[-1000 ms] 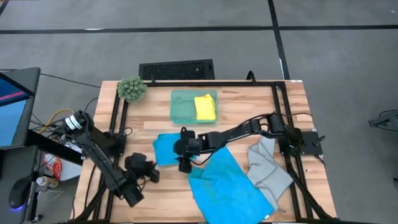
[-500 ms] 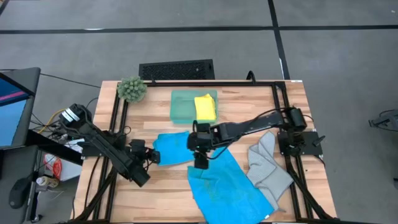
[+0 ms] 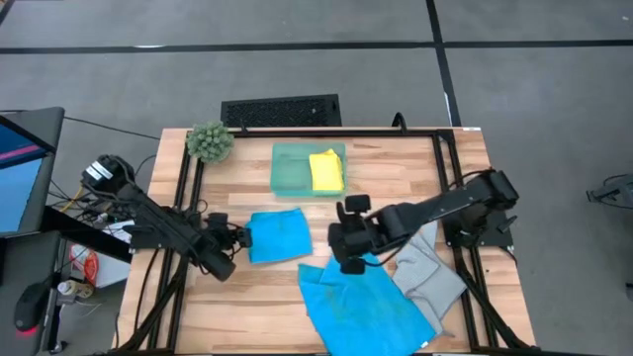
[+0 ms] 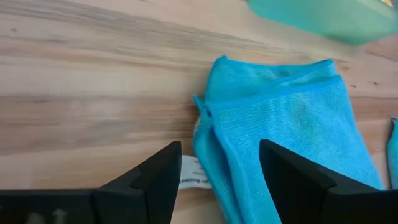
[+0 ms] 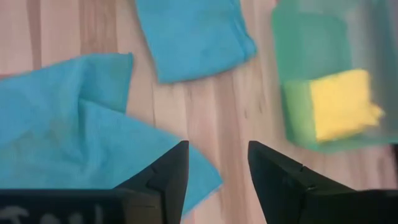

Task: Fold microfiber towels
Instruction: Fold the left blue microfiber towel

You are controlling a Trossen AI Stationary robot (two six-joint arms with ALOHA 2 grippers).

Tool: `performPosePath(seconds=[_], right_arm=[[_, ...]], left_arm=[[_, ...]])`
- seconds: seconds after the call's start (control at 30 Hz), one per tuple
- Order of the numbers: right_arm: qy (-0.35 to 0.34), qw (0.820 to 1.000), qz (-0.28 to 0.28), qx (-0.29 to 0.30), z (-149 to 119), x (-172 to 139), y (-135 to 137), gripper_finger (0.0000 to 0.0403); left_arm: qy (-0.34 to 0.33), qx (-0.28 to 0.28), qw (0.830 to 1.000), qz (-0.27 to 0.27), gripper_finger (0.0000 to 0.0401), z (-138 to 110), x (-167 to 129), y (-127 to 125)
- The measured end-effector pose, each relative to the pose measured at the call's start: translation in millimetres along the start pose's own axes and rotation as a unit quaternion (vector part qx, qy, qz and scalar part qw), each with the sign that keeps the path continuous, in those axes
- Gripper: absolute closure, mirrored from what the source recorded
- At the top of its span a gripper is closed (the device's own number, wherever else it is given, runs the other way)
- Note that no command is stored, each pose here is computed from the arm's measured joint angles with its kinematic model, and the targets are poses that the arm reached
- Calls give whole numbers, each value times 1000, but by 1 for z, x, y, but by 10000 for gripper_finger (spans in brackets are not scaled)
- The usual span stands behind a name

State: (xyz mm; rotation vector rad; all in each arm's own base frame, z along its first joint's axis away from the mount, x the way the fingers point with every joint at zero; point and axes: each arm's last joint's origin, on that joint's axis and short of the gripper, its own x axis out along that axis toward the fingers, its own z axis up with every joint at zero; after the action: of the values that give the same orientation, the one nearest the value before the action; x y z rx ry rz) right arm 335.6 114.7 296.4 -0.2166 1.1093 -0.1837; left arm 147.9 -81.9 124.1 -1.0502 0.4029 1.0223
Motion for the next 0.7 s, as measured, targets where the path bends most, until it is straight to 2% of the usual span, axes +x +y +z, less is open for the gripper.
performPosePath(seconds=[0.23,0.5,0.7], right_arm=[[1,999,-42,-3,-14,-18,15,221],[-16,998,-63,-14,-23,-29,33,223],[-25,997,-66,-28,-28,-35,43,228]], left_arm=[[1,10,1000,7,193,5,8,-7],[3,17,1000,4,195,10,15,-14],[12,20,1000,15,253,12,18,-15]])
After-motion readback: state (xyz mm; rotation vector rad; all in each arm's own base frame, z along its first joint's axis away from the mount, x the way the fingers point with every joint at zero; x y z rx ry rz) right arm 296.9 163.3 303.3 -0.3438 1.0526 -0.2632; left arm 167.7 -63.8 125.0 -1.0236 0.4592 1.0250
